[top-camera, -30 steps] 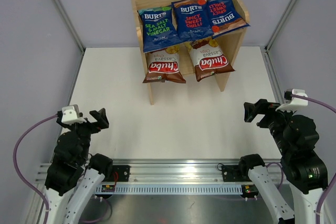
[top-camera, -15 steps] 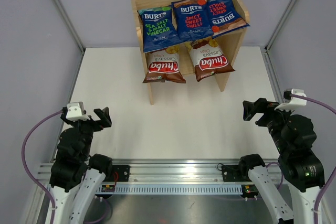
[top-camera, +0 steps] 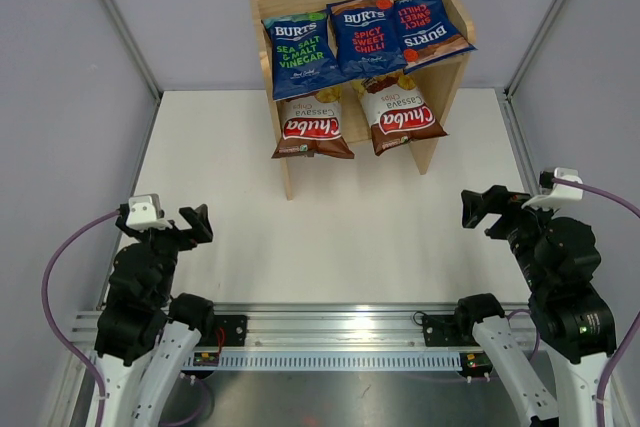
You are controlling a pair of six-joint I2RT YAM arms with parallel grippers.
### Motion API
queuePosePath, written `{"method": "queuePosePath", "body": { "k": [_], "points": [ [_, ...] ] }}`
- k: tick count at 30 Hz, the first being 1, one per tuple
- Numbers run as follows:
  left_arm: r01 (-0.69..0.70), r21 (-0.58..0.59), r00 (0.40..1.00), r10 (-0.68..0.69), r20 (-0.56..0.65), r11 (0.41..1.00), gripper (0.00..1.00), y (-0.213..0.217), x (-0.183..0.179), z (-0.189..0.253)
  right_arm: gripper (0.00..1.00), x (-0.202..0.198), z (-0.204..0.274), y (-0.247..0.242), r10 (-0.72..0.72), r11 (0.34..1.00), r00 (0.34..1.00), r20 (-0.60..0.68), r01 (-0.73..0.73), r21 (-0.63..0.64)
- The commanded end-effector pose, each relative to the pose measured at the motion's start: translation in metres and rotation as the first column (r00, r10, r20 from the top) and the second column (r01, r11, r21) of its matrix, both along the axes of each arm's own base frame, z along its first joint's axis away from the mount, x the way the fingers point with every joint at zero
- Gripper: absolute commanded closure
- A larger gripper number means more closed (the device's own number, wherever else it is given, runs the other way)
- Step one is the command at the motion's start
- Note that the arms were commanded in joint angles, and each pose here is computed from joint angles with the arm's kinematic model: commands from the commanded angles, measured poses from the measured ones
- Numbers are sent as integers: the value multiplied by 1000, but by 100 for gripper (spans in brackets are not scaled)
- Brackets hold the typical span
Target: Place and organize the chips bags onto the shelf
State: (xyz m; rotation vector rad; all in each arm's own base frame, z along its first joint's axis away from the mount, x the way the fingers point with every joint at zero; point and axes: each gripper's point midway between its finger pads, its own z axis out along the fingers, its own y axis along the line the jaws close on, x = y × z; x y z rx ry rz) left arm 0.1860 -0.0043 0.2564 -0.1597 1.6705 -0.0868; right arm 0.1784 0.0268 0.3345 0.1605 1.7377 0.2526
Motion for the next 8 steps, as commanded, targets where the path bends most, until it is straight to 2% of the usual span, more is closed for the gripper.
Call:
{"method": "queuePosePath", "body": {
  "k": [1,8],
  "points": [
    [17,6,999,-18,51,1000,1,-3,5,11,0,7,9,1,-3,1000,1000,31,3,0],
    [22,8,999,-23,44,1000,1,-4,6,10,0,10,4,0,-12,1000,1000,10,12,-6]
  ]
}}
